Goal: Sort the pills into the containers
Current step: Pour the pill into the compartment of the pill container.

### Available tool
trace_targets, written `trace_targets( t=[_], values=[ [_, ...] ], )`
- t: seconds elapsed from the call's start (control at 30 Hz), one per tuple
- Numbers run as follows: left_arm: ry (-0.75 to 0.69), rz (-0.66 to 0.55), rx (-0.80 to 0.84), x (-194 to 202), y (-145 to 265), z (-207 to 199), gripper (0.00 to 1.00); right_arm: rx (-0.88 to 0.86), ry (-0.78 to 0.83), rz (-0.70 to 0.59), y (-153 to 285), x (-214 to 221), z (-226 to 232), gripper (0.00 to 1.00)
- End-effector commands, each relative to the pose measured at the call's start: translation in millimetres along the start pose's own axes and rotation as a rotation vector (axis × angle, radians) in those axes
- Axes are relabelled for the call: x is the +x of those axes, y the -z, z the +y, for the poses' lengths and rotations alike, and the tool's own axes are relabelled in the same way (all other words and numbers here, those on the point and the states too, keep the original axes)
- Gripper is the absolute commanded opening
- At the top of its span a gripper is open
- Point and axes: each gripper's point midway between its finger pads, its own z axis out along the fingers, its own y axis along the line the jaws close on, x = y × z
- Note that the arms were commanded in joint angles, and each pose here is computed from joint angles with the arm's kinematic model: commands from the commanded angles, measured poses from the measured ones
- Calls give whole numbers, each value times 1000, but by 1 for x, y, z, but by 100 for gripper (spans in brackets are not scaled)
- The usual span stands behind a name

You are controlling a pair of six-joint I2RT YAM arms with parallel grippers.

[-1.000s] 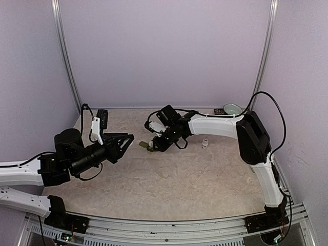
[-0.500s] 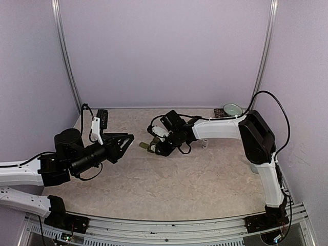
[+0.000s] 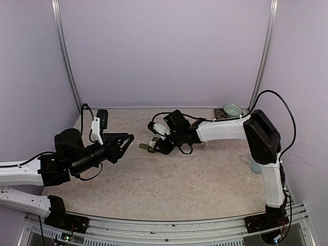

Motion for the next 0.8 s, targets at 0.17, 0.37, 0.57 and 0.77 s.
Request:
trace_targets(
  t=[0.17,0.37,0.57,0.77],
  values=[
    [7,-28,-2,-10,1,0,18,-25,32,-151,22,-19,7,0],
    [12,-27,1,-10,2,-1,18,-28,50,-225,27,-17,10,0],
    [12,-27,1,-10,3,-1,18,-30,50,-283,28,-12,8,0],
    [12,-29,-1,-11,2,-2,18,-38,56,-348,33,-9,10,0]
  ],
)
